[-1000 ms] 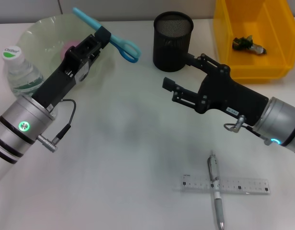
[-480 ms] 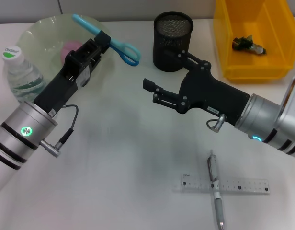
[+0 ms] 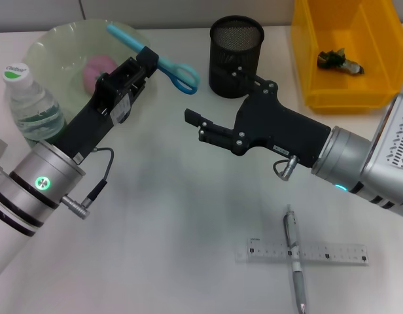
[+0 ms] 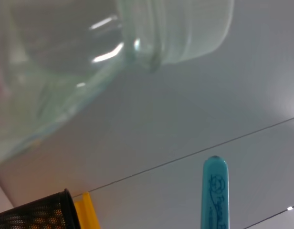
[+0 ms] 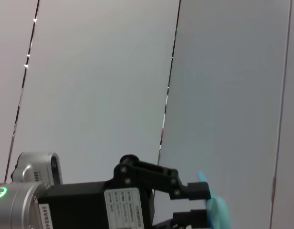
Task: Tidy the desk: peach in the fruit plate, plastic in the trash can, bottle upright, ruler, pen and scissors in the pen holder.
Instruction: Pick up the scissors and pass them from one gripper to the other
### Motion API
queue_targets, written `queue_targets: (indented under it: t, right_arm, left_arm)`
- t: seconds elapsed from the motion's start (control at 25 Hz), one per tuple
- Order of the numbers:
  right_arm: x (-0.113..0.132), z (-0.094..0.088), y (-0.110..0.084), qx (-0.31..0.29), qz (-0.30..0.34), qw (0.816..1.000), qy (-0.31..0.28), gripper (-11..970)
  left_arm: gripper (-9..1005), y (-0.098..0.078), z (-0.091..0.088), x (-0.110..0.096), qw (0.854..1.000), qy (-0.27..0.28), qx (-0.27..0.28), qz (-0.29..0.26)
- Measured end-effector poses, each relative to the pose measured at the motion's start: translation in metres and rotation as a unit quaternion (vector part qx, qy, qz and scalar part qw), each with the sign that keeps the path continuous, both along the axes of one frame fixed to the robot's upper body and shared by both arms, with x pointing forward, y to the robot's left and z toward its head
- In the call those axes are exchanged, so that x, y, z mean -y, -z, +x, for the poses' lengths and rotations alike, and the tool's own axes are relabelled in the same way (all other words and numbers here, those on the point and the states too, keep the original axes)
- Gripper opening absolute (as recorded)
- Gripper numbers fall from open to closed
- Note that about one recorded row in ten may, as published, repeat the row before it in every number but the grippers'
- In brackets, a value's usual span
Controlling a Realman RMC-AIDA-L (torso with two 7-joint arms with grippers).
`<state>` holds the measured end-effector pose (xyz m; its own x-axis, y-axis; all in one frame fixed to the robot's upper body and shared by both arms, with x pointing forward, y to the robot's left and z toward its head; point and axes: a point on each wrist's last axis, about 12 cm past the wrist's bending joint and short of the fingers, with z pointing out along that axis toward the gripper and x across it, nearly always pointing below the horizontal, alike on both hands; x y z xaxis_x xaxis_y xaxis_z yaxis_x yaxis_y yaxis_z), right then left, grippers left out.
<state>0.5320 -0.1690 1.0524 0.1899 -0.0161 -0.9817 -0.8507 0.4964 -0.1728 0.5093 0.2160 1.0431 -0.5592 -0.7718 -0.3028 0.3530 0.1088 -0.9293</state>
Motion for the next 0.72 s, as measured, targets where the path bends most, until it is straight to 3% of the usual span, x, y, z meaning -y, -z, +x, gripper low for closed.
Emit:
queue_targets:
  t: [0.72]
  right_arm:
    - [-0.0068, 0.0037, 0.0006, -0.004, -0.01, 1.0, 0.002, 791]
  left_arm:
    - [236, 0.0075, -0.0097, 0.0027, 0.999, -0.003, -0.031, -0.016]
